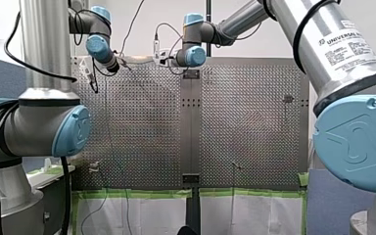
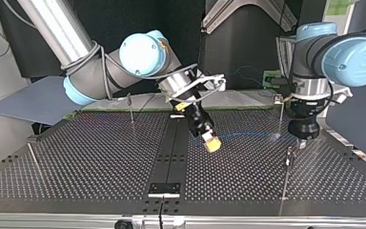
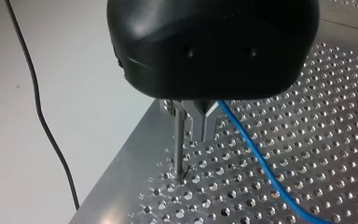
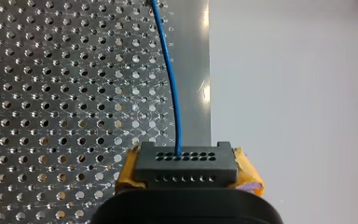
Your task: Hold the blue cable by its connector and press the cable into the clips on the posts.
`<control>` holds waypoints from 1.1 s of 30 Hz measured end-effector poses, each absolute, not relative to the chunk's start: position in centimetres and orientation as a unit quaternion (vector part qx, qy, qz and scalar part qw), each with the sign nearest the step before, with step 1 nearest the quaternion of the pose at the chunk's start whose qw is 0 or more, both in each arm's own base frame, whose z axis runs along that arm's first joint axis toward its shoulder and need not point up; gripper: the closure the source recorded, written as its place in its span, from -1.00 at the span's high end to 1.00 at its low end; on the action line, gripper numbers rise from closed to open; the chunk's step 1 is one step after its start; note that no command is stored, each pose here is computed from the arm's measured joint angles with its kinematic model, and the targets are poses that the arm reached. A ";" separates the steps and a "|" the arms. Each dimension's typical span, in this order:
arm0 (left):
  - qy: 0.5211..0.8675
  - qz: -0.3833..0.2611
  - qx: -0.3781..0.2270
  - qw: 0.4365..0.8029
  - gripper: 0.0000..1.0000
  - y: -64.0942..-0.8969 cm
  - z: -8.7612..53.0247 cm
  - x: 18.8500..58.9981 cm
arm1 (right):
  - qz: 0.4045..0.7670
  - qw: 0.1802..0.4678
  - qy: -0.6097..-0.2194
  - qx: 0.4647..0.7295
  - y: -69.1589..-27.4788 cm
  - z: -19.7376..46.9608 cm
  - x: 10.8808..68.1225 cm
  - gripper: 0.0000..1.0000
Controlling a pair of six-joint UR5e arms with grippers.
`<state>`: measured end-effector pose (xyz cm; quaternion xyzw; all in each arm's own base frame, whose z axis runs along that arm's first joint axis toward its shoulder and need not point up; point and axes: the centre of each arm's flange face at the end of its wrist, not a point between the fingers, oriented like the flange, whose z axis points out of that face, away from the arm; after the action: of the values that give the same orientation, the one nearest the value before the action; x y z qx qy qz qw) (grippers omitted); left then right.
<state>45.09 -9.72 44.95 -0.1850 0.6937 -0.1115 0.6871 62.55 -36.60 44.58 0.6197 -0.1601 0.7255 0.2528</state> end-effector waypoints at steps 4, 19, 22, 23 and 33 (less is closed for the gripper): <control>0.685 -0.114 -0.189 0.694 -1.00 -9.3 45.1 45.8 | 0.727 0.251 -0.165 0.617 -36.8 44.6 62.5 -1.00; 0.678 -0.119 -0.193 0.699 -1.00 -8.0 45.6 47.1 | 0.723 0.251 -0.178 0.619 -38.1 43.4 62.3 -1.00; 0.679 -0.119 -0.192 0.698 -1.00 -7.8 45.3 47.5 | 0.722 0.251 -0.179 0.619 -38.2 43.3 62.3 -1.00; 0.679 -0.119 -0.192 0.699 -1.00 -7.7 45.3 47.6 | 0.722 0.251 -0.179 0.619 -38.3 43.3 62.3 -1.00; 0.663 -0.139 -0.193 0.709 -1.00 -7.2 45.8 48.5 | 0.719 0.258 -0.188 0.617 -39.2 43.2 61.7 -1.00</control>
<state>48.46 -7.16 45.80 -0.1930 0.6634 -0.1388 0.7095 61.75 -39.18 43.16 0.6174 -0.1876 0.7191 0.2580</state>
